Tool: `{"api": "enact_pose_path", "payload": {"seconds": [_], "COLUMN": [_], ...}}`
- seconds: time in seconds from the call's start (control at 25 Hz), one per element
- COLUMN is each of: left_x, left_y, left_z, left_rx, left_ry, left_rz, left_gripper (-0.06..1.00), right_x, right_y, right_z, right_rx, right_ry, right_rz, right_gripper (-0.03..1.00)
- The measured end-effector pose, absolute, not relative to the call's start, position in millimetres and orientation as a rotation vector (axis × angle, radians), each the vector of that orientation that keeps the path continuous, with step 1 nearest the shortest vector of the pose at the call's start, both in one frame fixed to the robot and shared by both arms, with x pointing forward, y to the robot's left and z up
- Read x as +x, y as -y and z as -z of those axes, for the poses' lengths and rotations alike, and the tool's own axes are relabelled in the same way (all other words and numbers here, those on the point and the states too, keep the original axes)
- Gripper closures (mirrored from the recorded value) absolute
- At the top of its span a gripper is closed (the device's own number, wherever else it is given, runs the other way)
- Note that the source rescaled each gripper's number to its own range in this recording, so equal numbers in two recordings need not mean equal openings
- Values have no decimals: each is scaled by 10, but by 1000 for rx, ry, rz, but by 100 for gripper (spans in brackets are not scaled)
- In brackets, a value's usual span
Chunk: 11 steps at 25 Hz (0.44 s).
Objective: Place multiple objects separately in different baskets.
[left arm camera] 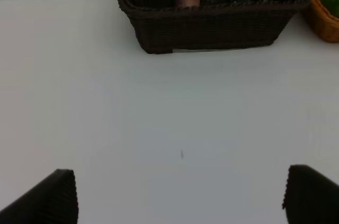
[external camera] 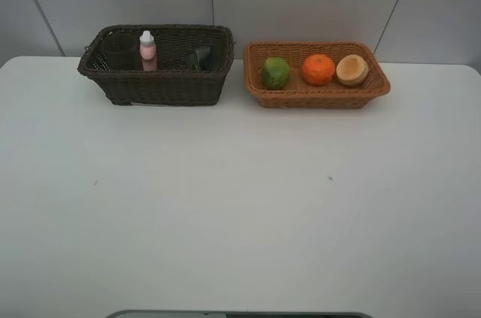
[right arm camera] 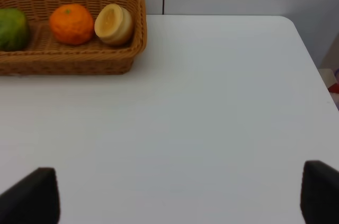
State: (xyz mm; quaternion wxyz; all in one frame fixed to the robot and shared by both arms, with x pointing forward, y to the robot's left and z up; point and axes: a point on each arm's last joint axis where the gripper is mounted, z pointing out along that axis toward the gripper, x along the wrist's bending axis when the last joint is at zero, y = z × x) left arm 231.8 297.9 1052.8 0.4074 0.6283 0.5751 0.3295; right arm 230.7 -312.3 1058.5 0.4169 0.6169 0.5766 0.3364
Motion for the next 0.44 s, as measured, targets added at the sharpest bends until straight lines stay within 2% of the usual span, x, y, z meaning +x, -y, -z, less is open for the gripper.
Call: {"api": "enact_pose_path", "payload": {"seconds": [0.44], "left_x": [2318], "left_y": [-2979], "left_z": [-10528], "left_rx": [1584], "left_ry": [-1450], "left_rz": [-831], "left_gripper": [-5], "right_x": [2307], "right_y": [3123], "right_z": [-10585], "right_rx": [1548], "right_ry": [-1447], "right_rz": [-844], "right_gripper": [5]}}
